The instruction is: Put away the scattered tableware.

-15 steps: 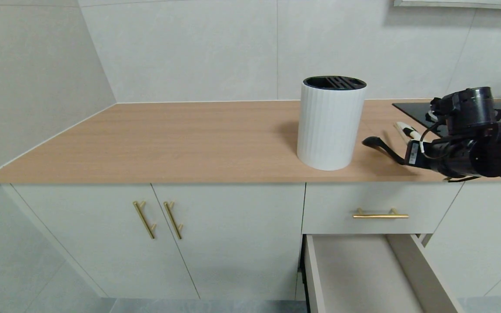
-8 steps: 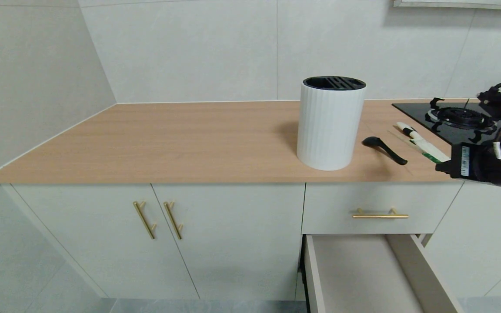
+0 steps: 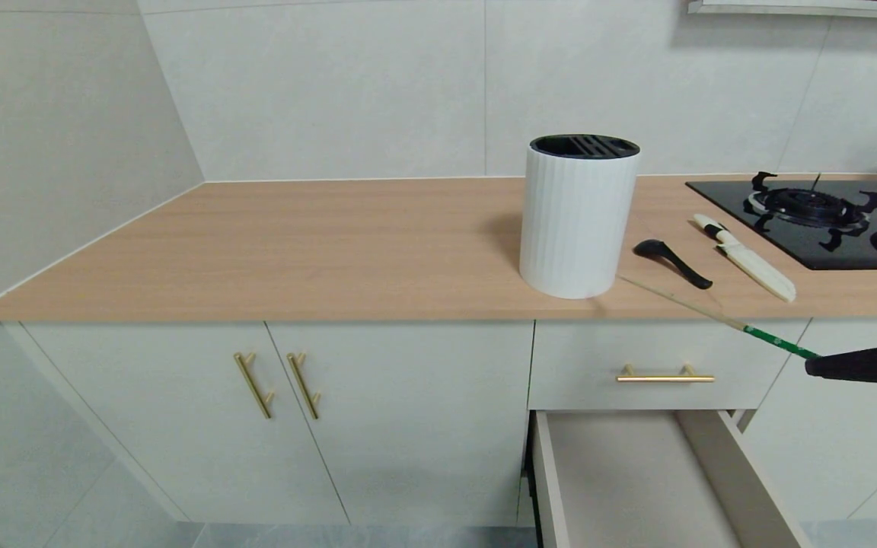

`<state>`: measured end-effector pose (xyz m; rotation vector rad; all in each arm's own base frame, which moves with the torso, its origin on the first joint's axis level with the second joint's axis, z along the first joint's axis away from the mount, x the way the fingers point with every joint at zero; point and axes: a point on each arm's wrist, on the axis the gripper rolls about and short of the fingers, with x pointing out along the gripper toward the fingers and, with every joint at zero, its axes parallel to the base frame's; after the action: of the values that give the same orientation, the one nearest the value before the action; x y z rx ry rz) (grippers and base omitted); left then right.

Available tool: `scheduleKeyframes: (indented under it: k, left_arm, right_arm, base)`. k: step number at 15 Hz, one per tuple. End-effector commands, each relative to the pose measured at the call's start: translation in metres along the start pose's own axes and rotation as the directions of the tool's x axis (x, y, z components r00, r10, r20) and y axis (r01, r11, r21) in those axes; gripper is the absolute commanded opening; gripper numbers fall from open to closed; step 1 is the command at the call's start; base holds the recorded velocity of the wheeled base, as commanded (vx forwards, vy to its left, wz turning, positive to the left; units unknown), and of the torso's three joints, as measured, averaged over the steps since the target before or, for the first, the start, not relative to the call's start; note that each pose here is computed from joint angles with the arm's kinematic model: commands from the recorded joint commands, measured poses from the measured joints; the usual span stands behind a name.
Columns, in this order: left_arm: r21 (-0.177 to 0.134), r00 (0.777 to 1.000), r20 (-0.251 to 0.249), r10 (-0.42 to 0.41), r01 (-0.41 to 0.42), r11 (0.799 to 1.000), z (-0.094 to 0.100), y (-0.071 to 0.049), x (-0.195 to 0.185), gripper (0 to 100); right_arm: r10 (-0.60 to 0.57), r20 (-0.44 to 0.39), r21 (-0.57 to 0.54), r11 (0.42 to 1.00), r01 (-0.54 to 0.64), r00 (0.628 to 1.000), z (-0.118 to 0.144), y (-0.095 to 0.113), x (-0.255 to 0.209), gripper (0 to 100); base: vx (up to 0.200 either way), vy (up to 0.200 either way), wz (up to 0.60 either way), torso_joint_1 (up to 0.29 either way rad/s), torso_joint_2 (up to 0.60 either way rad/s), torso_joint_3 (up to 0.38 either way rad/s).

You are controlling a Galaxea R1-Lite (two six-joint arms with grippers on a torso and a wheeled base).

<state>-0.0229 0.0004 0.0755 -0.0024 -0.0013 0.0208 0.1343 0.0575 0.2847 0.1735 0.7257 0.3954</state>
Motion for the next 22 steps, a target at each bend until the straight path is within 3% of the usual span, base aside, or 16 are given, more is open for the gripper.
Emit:
scheduleKeyframes:
  k: [1, 6, 19, 22]
  left_arm:
    - [-0.001, 1.000, -0.001, 0.001, -0.001, 1.000, 0.000, 0.000, 0.000, 100]
    - [-0.001, 1.000, -0.001, 0.001, -0.001, 1.000, 0.000, 0.000, 0.000, 100]
    - [-0.001, 1.000, -0.001, 0.001, -0.001, 1.000, 0.000, 0.000, 0.000, 100]
    - [-0.001, 1.000, -0.001, 0.001, -0.001, 1.000, 0.000, 0.000, 0.000, 100]
  right_arm:
    - [0.040, 0.000, -0.032, 0.999, -0.040, 0.999, -0.010, 0.000, -0.008, 0]
    - [0.031, -0.100, -0.087, 0.995, -0.040, 0.994, -0.018, -0.004, 0.014, 0]
    - [-0.002, -0.234, -0.098, 0.995, -0.022, 0.972, -0.023, -0.009, 0.050, 0]
    - [-0.006, -0.246, -0.096, 0.995, -0.018, 0.969, -0.023, -0.010, 0.054, 0]
  base:
    - [0.000, 0.000, 0.00, 0.000, 0.00, 0.000]
    - [0.000, 0.000, 0.00, 0.000, 0.00, 0.000]
    - [0.000, 0.000, 0.00, -0.002, 0.00, 0.005]
    - [0.000, 0.000, 0.00, -0.129, 0.34, 0.207]
